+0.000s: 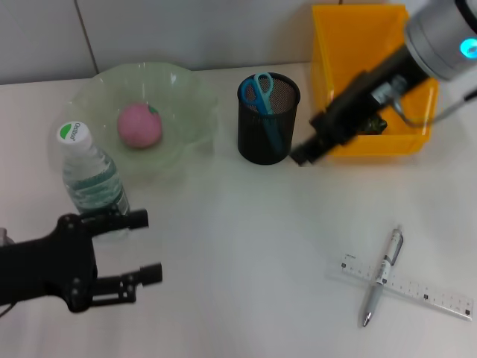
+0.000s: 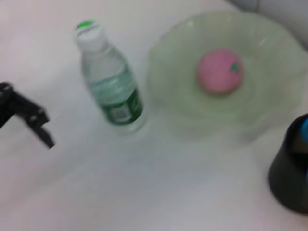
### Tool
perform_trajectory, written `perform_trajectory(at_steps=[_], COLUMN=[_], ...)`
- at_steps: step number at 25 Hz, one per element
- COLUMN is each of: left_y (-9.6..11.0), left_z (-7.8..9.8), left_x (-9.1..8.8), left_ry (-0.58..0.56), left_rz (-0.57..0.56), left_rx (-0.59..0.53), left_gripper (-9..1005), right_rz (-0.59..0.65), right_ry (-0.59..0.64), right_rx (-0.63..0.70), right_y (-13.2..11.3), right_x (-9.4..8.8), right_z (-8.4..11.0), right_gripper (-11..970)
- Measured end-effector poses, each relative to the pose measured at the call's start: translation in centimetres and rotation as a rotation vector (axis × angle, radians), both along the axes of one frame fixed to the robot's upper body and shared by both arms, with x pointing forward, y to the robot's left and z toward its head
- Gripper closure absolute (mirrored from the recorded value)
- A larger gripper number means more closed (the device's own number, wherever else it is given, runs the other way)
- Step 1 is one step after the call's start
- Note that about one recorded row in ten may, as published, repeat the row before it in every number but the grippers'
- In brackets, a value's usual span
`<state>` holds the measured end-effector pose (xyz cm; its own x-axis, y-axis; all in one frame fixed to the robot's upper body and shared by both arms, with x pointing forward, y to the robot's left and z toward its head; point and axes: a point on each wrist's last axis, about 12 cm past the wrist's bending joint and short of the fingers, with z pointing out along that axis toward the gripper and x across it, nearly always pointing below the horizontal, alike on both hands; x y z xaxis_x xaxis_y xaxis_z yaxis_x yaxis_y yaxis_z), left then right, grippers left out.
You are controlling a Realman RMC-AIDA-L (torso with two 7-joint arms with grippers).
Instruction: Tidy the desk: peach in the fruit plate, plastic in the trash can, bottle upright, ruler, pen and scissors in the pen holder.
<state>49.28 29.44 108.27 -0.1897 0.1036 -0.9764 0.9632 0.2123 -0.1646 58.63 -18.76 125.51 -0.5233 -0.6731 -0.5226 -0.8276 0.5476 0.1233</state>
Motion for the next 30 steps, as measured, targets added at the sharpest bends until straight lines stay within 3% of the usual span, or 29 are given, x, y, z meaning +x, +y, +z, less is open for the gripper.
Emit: perform_trajectory(at_steps=[5, 8, 14, 22, 30], left_y=[0.2, 0.5, 0.4, 0.5, 0.7], left_z=[-0.1, 0.0, -0.2, -0.2, -0.5], left_x=[-0.1, 0.0, -0.2, -0.3, -0.3], left_ry=[0.033, 0.057, 0.051, 0.041, 0.053], left_rz=[-0.053, -0.087, -0.104, -0.097, -0.077], left_rx=[0.074, 0.142, 0.160, 0.162, 0.169], left_gripper=[182, 182, 181, 181, 182], right_rz=[0.116, 0.183, 0.273, 0.323, 0.298], right_ry=[0.046, 0.053, 0.084, 0.096, 0.108], right_rx=[-0.013, -0.039, -0.125, -0.239, -0.303], right_y=[-1.3, -1.6, -1.6, -0.7, -0.4], right_x=[-1.9, -2.4, -2.7, -2.9, -3.1], right_z=[-1.1, -1.5, -2.7, -4.0, -5.3], right_gripper=[267, 267, 268, 268, 269])
